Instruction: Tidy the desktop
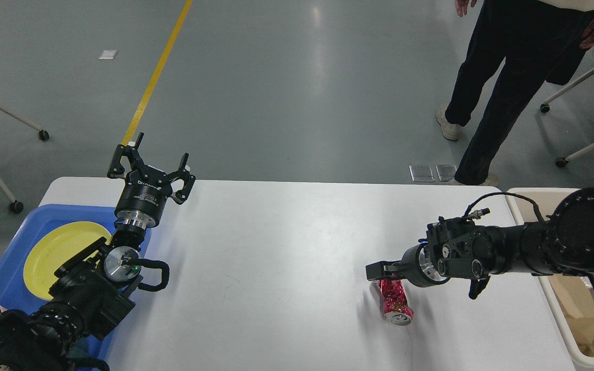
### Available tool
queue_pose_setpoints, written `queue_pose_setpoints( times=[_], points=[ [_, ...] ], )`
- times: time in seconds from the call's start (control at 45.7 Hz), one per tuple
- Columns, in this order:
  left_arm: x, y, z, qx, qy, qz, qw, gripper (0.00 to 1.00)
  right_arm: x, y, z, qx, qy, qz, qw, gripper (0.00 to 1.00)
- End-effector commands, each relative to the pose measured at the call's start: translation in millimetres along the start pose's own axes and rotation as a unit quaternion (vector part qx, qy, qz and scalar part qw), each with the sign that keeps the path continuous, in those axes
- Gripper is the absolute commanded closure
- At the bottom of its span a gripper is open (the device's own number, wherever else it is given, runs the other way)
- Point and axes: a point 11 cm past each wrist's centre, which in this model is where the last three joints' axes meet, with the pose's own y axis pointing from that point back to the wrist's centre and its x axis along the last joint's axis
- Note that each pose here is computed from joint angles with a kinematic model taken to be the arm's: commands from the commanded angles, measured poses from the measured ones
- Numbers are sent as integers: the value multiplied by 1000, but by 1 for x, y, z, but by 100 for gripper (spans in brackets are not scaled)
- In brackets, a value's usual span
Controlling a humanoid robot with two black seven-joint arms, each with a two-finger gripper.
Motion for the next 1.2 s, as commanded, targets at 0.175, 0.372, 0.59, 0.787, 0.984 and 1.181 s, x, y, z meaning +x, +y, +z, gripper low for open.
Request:
queue_pose_setpoints(
  times=[0.175, 0.372, 0.59, 0.787, 0.984, 1.181],
  points=[
    [0, 0, 0, 0, 0, 0, 1000, 3, -8, -5, 5, 0, -32, -5, 999, 0],
    [0, 0, 0, 0, 0, 0, 1000, 3, -3, -4, 5, 0, -31, 3, 1000, 13],
    [0, 0, 0, 0, 0, 0, 1000, 3, -13, -5, 5, 0, -44, -33, 998, 67],
    [0, 0, 0, 0, 0, -1, 1000, 3, -17, -2, 5, 0, -62, -67, 996, 100],
    [0, 0, 0, 0, 0, 0, 1000, 4, -19, 4, 8, -3, -73, -102, 992, 100],
    [0, 0, 0, 0, 0, 0, 1000, 4, 2, 23, 12, -6, -79, -112, 990, 100]
  ],
)
